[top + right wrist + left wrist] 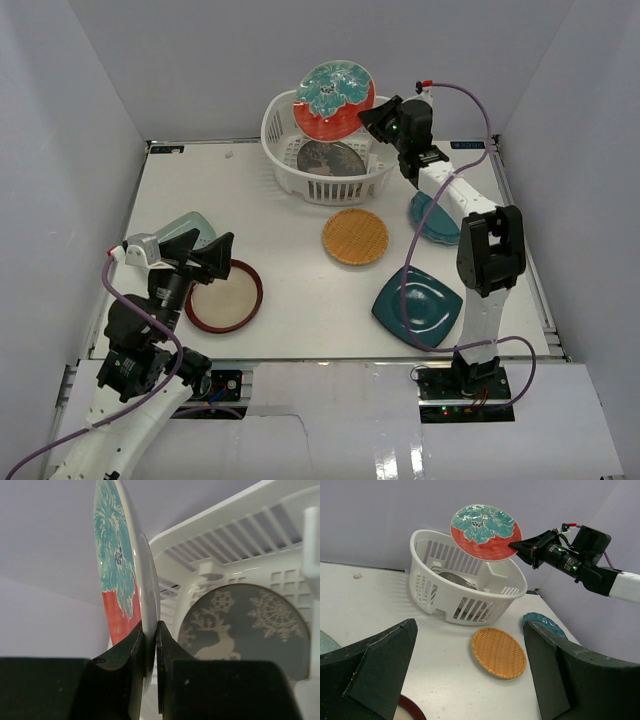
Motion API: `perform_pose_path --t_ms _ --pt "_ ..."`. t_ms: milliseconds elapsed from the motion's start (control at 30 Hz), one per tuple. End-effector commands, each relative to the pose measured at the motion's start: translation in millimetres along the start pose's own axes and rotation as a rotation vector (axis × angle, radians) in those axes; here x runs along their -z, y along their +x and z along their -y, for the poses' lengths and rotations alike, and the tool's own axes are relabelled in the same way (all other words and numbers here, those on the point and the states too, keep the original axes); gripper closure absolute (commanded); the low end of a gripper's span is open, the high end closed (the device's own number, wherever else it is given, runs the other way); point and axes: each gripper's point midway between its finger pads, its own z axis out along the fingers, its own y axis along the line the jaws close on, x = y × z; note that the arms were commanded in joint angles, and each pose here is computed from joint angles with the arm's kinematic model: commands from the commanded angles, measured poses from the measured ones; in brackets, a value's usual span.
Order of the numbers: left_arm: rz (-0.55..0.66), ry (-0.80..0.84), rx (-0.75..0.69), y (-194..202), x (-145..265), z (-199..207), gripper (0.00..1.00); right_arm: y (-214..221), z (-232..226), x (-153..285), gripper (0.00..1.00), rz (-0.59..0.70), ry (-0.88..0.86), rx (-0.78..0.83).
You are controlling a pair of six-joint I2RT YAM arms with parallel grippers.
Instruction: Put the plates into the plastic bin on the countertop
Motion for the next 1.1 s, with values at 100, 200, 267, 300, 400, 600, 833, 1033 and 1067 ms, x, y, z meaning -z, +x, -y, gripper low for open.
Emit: perform_pose_path --t_ms 100,200,267,300,400,600,833,1033,1067 --pt "-0.011 0.011 0.001 3 -4 2 0.02 -17 -41 -16 0.92 -0.032 -0.122 0.051" --pt "-0.016 0.011 -0.001 5 -5 2 0.02 -5 -29 -20 0.92 -0.058 -0.098 0.039" --pt "-0.018 0.013 -0.002 5 -5 2 0.02 1 -20 -22 0.92 -0.068 -0.08 0.025" --pt "-0.022 0.013 -0.002 7 -5 2 0.02 3 -15 -23 0.92 -0.067 -0.066 0.024" --pt "-0.02 0.013 -0.002 6 -5 2 0.02 10 -1 -23 0.89 -0.081 -0.028 0.022" --pt "-0.01 0.013 0.003 4 -3 2 0.02 21 20 -24 0.57 -0.114 0.05 0.035" --pt "0.007 0.018 0.017 -2 -1 4 0.02 33 58 -21 0.36 -0.174 0.199 0.139" --pt "0.019 0.02 0.021 -5 1 4 0.02 42 89 -22 0.22 -0.234 0.337 0.276" --pt "0.021 0.019 0.023 -6 1 4 0.02 43 89 -25 0.2 -0.235 0.341 0.295"
